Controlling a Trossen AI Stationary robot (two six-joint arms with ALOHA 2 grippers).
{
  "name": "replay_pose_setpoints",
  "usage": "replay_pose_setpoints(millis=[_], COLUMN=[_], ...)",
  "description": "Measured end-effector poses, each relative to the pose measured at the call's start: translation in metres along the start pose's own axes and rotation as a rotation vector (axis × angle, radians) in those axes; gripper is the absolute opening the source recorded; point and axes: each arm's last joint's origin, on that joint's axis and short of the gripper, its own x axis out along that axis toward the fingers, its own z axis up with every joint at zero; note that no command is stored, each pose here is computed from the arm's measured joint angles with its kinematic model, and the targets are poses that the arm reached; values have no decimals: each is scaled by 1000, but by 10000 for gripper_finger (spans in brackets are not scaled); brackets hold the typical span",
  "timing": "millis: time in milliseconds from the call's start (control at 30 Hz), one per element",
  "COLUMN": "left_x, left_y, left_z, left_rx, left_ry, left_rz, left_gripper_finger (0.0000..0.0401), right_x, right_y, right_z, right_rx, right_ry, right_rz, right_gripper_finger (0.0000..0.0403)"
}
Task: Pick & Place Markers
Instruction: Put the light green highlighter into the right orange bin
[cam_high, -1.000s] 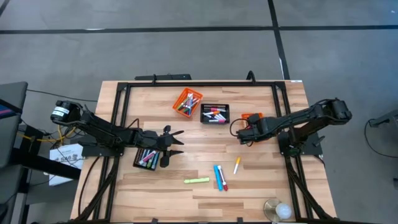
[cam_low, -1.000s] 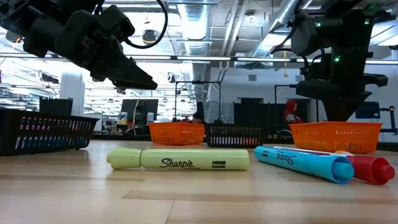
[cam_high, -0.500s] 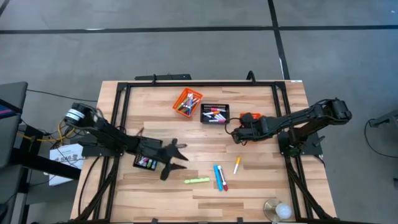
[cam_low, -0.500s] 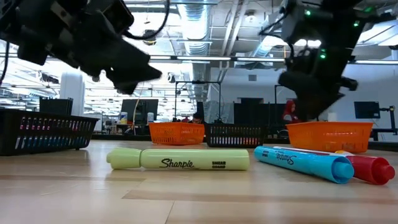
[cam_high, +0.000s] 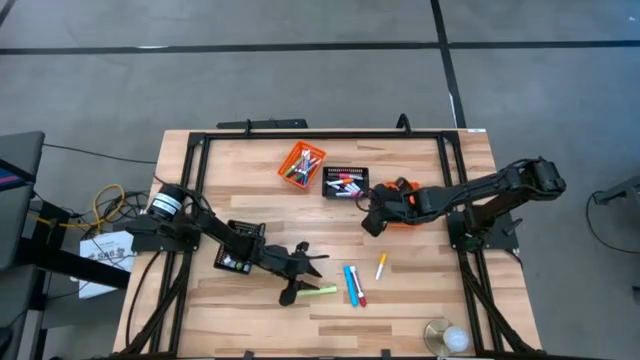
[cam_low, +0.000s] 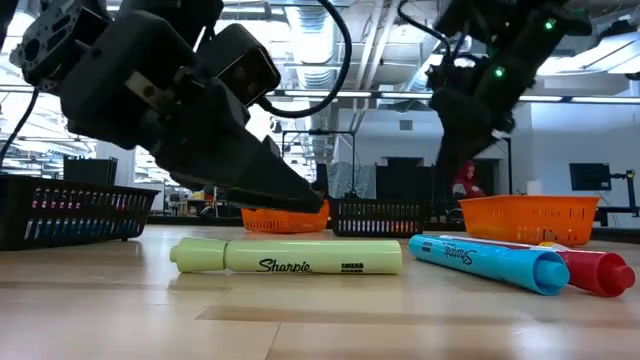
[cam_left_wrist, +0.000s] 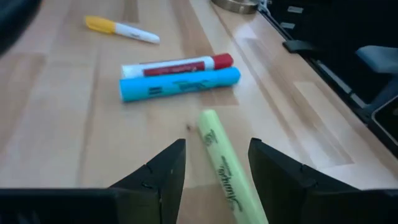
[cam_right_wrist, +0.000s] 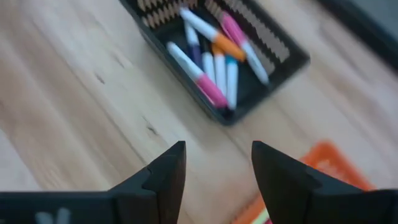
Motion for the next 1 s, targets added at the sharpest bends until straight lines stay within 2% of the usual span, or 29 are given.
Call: replay_pose_setpoints(millis=[133, 367, 533, 700, 833, 1000], left_x=[3, 3, 3, 3, 3, 7], left_y=[-1, -12, -17, -16, -16, -16], left_z=[2, 1, -3, -9, -13, -24], left_rx=[-12, -12, -3, -2, -5, -9], left_ry=[-6, -3, 1, 48, 70, 101], left_rz=[-29, -59, -3, 68, 81, 88], left_gripper_finger=[172, 172, 172, 172, 172, 172], right_x=[-5, -10, -9, -8, -14, -25], right_y=[0, -7, -15, -21, -23, -25], right_z=[17, 55, 75, 90, 106, 123], right_rx=[-74, -117, -125, -199, -239, -217], right_ry=[-56, -199, -314, -413, -567, -753], right_rz=[13, 17, 13, 6, -4, 3], right_gripper_finger=[168, 164, 163, 162, 161, 157])
